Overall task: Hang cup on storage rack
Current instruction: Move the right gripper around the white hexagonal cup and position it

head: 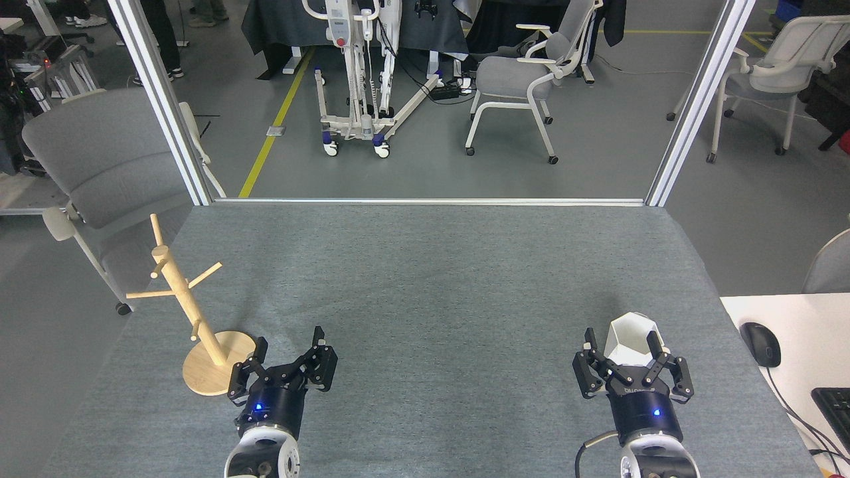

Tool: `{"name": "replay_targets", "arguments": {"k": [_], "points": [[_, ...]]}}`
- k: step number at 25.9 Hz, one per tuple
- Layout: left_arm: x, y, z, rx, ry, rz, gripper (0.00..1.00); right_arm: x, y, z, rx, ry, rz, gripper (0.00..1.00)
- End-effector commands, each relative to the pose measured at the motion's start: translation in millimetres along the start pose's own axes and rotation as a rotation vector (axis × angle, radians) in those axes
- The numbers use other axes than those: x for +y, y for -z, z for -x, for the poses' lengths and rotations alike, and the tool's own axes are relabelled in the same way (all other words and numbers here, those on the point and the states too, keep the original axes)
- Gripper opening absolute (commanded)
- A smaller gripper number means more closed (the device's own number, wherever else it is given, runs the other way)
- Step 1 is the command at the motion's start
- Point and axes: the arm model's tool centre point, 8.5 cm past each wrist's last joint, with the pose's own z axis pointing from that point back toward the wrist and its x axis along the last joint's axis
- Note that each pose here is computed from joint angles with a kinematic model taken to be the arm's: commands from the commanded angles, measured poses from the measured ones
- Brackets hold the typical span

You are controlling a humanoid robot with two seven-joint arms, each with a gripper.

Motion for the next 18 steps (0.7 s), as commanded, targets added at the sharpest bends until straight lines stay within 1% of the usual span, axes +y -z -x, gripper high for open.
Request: {"name": "replay_targets", "arguments": {"k": [1,3,6,7,10,14,16,18], "points": [[0.1,-0.5,0.7,0.003,0.0,-0.006,0.99,-0.1,0.3,-0.3,-0.001,0.0,0.0,1.0],[-5.4,-1.6,2.3,0.013,-0.019,0.015,0.99,-0.6,0.3,0.2,0.001,0.001,0.002,1.0],[-5.7,-3.6,10.8,0.038,-0.103,0.009,0.99,-0.8,0.3,0.2,0.001,-0.001,0.003,1.0],[-7.3,-4.7,11.9,0.041,-0.115,0.013,0.99,-0.7,0.3,-0.3,-0.001,0.0,0.003,1.0],[-14.2,-5.6,10.8,0.04,-0.119,0.034,0.99,-0.6,0.3,0.2,0.001,-0.001,0.002,1.0],[-11.0,-2.4,8.3,0.031,-0.122,0.033,0.99,-5.8,3.5,2.4,0.003,-0.005,0.016,1.0],[-8.2,-1.6,10.2,0.03,-0.116,0.027,0.99,-9.0,3.7,13.9,0.023,-0.014,0.027,1.0],[-6.8,-1.3,11.8,0.032,-0.112,0.023,0.99,-10.3,1.9,34.9,0.073,-0.009,0.031,1.0]]}}
